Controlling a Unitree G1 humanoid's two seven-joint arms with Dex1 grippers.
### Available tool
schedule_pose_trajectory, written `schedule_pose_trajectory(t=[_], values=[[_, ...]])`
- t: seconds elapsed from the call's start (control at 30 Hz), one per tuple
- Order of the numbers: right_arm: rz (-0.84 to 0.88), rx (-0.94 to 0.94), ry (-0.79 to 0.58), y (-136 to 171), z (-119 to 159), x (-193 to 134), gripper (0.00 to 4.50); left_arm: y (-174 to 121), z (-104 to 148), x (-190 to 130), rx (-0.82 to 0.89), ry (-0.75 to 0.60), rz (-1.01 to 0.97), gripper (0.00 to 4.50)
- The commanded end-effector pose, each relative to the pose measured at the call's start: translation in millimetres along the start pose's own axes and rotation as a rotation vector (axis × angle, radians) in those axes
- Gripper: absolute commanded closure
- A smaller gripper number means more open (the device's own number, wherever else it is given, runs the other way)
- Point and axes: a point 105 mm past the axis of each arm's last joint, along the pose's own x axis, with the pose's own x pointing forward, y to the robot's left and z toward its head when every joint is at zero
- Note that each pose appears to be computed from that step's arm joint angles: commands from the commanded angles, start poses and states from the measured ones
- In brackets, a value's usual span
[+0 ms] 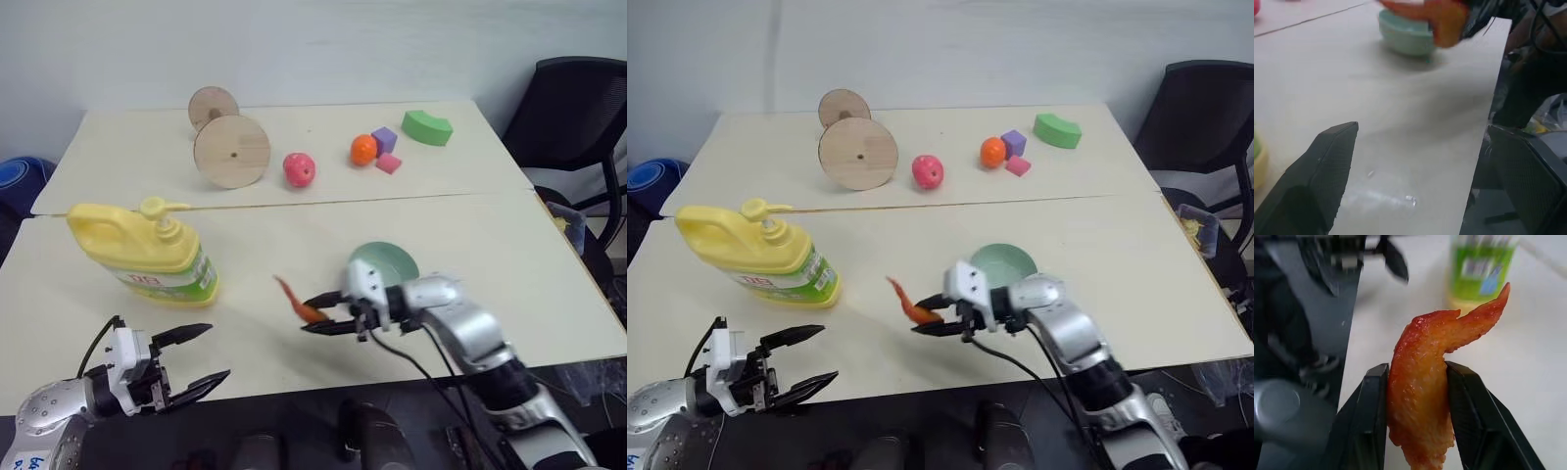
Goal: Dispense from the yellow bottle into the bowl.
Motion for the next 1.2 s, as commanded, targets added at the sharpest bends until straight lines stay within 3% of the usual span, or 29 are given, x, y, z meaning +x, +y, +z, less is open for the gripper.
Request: schedule_pose_trajectory(t=[0.03,0.1,0.23,0.4,0.5,0.57,0.7,0.83,0.93,1.2], values=[[-0.181,0.064,-0.069,3.5,25.0,-75.9,3.06,-18.4,13.1,15.5,-0.051,-0.027,-0.158,0.0],[-0.427,0.076,0.038,-13.3,3.2,-129.5,3.06,-18.3,19.1,21.6,-0.04,-0.037,-0.183,0.0],[-0.741,0.055,0.225,-39.8,-50.2,-195.6,3.06,-13.1,22.6,28.0,-0.032,-0.063,-0.168,0.0],[-0.82,0.071,0.355,-50.3,-103.3,-220.9,3.06,-10.9,20.5,29.4,-0.029,-0.057,-0.169,0.0],[-0.842,0.06,0.374,-55.1,-114.3,-227.4,2.14,-4.6,20.9,29.1,0.013,-0.055,-0.134,0.0],[-0.811,0.038,0.347,-54.9,-111.2,-224.9,1.38,-0.7,21.4,27.9,0.027,-0.061,-0.104,0.0],[-0.624,-0.025,0.182,-40.1,-78.3,-196.6,0.08,0.0,25.1,24.9,-0.012,-0.085,-0.09,0.0],[-0.483,-0.019,0.095,-20.2,-58.6,-147.2,0.03,3.5,28.7,25.0,0.012,-0.104,-0.065,0.0],[-0.485,0.008,0.079,-17.7,-57.6,-119.6,0.03,4.2,27.7,26.1,0.024,-0.094,-0.065,0.0],[-0.577,0.044,0.136,-35.2,-84.8,-66.2,0.03,5.7,35.1,30.7,0.052,-0.121,-0.064,0.0]])
